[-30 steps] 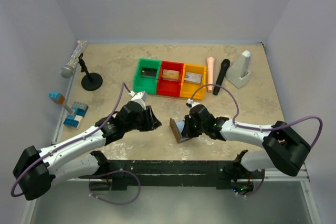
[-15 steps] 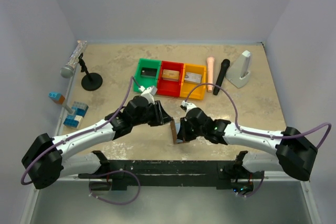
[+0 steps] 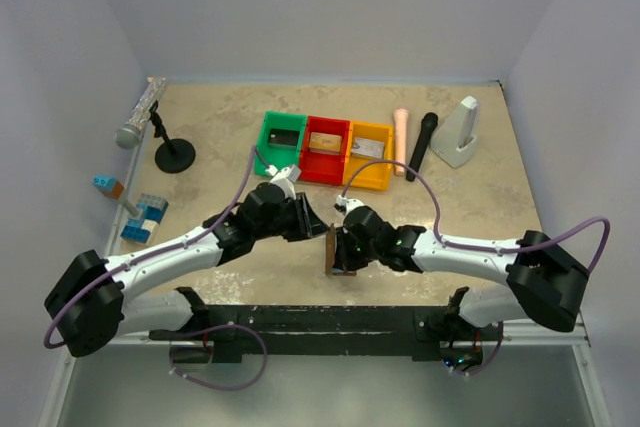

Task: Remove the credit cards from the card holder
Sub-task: Remove the credit card from the card holder.

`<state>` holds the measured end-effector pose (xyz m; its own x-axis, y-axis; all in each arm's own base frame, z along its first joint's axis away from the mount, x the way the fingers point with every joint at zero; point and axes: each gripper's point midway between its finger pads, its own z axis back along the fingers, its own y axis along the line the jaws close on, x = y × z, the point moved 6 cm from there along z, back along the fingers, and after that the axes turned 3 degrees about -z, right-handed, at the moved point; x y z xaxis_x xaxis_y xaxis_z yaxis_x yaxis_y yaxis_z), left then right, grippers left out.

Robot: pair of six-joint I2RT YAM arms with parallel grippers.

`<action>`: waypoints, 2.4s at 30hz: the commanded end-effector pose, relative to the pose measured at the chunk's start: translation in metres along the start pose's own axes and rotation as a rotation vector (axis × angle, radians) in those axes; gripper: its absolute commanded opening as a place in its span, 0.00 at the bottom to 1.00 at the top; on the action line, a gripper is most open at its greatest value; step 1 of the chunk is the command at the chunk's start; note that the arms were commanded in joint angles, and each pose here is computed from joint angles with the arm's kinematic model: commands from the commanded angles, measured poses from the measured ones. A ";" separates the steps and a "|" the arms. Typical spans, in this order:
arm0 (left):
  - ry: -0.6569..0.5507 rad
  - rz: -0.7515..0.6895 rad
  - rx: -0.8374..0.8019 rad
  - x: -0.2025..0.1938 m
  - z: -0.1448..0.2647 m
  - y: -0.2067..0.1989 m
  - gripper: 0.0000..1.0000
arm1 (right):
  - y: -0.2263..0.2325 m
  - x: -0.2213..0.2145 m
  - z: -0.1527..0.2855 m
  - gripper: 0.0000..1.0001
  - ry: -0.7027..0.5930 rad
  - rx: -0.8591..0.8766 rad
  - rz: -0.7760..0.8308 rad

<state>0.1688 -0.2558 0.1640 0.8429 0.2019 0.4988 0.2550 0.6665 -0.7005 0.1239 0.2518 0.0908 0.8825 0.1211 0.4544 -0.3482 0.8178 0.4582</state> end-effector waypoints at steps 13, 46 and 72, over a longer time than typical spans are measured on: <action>-0.044 -0.133 -0.069 -0.016 0.024 0.009 0.45 | 0.028 0.037 0.014 0.00 -0.089 0.014 0.018; -0.007 -0.343 0.020 -0.041 0.004 0.029 0.59 | 0.027 0.045 0.001 0.15 -0.054 0.041 -0.050; 0.071 -0.287 0.176 -0.057 -0.012 0.060 0.09 | 0.010 0.031 0.000 0.17 -0.044 0.012 -0.035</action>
<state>0.1379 -0.2385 0.0908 0.7748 -0.0995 0.6243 0.4551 0.7732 -0.4416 0.1457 0.2694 0.1110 0.8937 0.0872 0.4402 -0.3184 0.8145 0.4850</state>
